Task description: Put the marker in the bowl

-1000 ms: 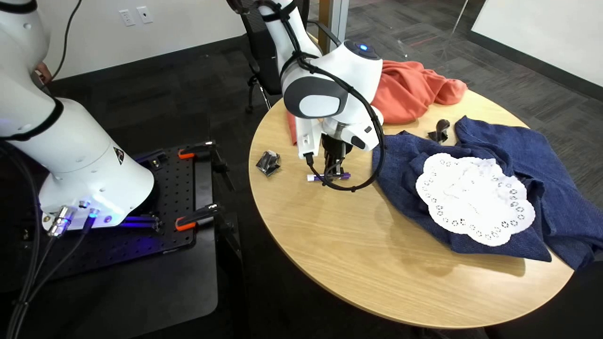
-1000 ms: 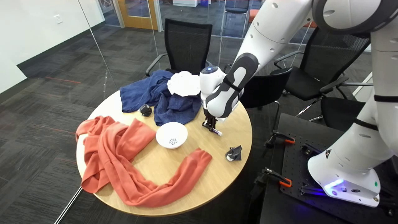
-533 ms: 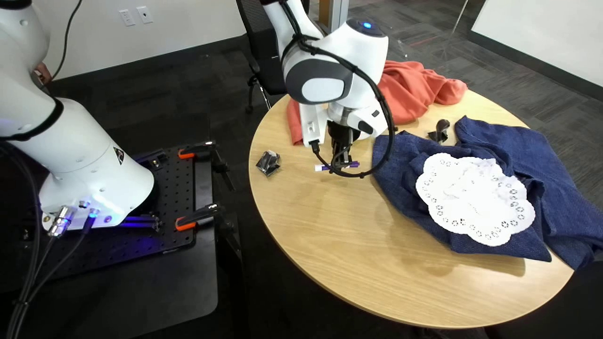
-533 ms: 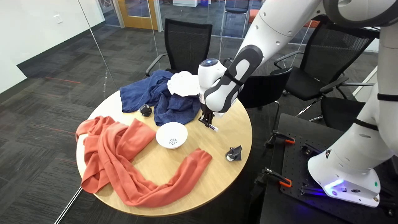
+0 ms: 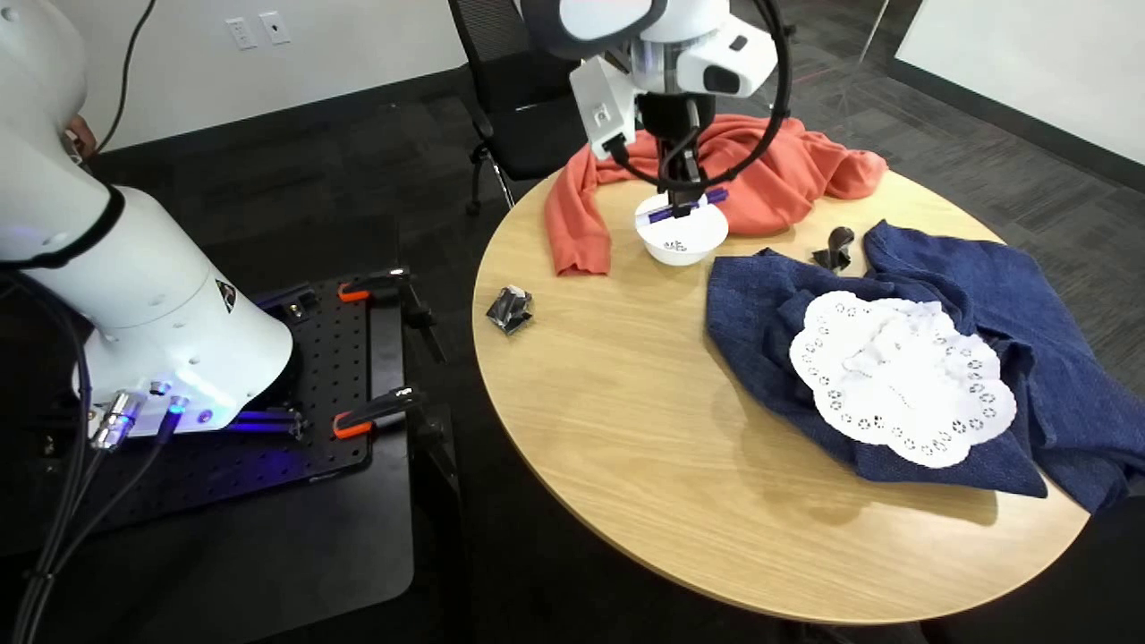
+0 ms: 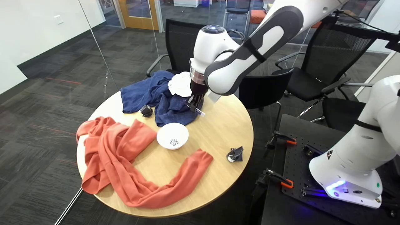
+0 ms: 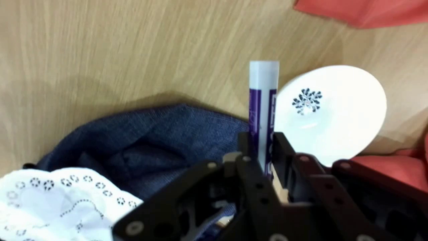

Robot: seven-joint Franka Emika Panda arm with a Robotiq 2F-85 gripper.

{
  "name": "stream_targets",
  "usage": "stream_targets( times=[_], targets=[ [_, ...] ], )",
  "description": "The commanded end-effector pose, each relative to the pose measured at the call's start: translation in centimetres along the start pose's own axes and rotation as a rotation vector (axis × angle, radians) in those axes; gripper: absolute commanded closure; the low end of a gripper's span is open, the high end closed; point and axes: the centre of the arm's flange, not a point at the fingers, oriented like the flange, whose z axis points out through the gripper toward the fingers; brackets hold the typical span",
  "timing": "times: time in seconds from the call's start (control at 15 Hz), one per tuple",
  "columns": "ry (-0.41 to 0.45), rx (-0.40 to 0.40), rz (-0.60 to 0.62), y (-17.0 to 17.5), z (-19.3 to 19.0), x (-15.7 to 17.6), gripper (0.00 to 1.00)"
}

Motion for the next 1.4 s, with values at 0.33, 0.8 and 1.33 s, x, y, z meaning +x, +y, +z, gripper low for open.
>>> stream_targets(
  times=[0.33,0.8,1.33],
  targets=[
    [0.096,-0.022,0.126,-5.6,-1.1,4.6,0.95],
    [0.091,-0.064,0.361,-6.5,3.2,7.6,0.95],
    [0.041,-0.110,0.425,-7.7,8.6,6.7,0.95]
  ],
)
